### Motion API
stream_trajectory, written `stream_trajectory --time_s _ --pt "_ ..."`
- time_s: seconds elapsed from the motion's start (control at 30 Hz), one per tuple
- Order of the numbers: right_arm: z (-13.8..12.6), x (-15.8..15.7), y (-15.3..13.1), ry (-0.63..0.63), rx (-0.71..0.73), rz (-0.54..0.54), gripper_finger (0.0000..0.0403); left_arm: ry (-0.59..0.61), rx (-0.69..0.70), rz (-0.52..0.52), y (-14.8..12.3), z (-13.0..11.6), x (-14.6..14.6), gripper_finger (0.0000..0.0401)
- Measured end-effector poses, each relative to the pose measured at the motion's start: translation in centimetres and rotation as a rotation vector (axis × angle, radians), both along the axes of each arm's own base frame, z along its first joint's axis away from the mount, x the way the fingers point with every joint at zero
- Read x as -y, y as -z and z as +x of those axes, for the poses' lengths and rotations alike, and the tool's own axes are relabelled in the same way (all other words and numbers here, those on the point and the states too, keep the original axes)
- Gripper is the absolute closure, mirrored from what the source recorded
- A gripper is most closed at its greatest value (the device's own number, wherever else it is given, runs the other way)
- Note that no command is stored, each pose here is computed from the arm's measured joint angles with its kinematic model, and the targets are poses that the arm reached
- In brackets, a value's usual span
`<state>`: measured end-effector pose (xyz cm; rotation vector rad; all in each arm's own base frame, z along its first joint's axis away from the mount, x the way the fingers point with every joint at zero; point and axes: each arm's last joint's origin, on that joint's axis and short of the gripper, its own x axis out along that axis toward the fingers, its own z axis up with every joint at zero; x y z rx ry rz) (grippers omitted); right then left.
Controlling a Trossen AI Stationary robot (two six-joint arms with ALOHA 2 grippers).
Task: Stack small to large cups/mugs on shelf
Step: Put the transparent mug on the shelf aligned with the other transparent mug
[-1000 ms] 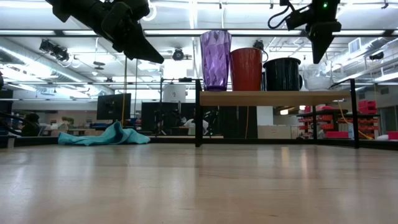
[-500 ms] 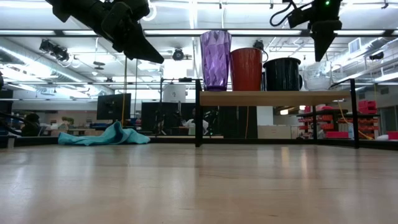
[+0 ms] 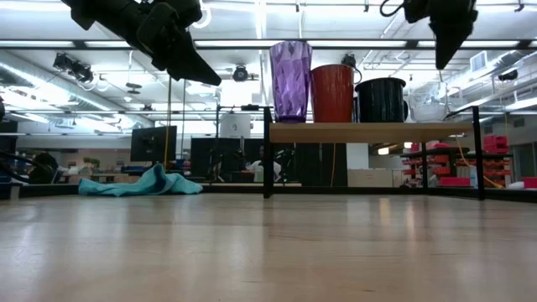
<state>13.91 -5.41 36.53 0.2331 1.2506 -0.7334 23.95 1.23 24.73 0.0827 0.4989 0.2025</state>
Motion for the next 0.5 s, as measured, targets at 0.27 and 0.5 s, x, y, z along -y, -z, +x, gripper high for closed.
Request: stream_trajectory --time_s 0.27,0.5 --pt "0.1 -0.3 1.9 0.047 -0.009 0.147 0.0337 0.0 0.0 -0.001 0.0 0.0 0.0 0.0366" --pt "-0.1 -0.2 4.8 0.061 -0.136 0.144 0.0348 -0.003 0.001 -0.006 0.0 0.0 0.0 0.0371"
